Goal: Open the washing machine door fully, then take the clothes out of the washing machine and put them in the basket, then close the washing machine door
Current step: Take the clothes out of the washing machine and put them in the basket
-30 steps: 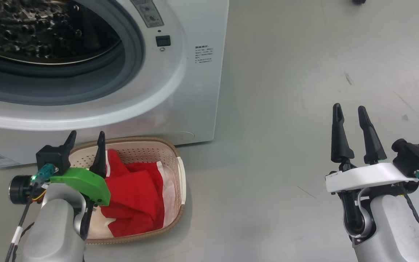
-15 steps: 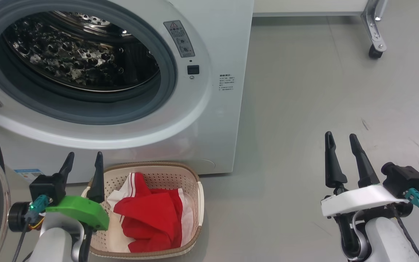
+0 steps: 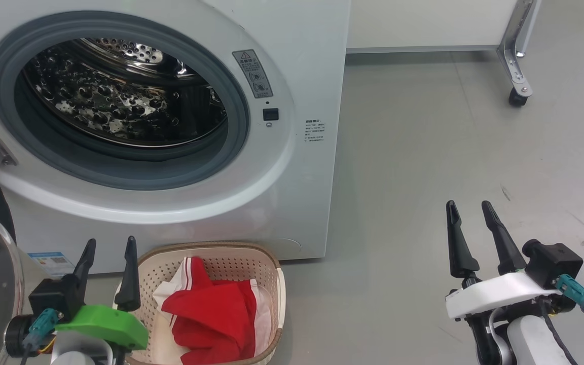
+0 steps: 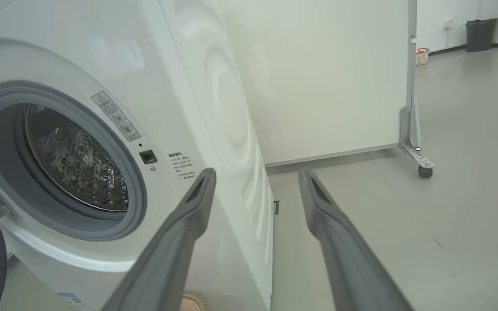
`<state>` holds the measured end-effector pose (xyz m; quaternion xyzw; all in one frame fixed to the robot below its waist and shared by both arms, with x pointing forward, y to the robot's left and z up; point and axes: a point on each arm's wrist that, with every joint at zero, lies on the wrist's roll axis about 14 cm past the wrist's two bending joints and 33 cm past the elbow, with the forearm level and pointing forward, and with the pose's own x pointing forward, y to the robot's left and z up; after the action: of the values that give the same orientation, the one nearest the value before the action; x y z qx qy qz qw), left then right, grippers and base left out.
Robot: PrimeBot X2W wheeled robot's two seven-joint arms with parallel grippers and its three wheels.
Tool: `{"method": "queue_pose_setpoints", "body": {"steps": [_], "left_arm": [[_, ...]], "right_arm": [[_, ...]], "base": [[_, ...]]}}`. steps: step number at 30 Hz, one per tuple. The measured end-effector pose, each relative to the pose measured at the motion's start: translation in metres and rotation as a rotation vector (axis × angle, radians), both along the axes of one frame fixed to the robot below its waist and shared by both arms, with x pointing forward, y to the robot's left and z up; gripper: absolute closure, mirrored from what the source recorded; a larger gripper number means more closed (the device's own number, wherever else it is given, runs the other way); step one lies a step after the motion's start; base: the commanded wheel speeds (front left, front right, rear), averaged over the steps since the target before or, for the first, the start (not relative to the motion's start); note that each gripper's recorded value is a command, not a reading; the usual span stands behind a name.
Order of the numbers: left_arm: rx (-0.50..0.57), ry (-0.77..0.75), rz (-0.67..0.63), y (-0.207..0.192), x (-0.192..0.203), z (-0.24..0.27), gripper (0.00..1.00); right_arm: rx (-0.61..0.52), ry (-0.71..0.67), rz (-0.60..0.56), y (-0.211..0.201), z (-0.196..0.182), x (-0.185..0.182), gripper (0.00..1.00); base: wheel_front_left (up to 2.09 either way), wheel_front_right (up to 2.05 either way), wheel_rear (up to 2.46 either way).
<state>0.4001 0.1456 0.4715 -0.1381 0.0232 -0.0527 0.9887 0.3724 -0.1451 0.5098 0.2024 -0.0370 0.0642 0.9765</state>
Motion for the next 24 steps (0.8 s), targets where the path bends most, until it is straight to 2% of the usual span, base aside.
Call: {"method": "queue_pose_setpoints", "body": {"steps": [24], "left_arm": [[0.0, -0.004, -0.014, -0.005, -0.02, -0.001, 0.0]], "right_arm": [[-0.021, 0.006, -0.004, -0.001, -0.003, -0.005, 0.0]], "base": [[0.0, 0.0, 0.0]]}}
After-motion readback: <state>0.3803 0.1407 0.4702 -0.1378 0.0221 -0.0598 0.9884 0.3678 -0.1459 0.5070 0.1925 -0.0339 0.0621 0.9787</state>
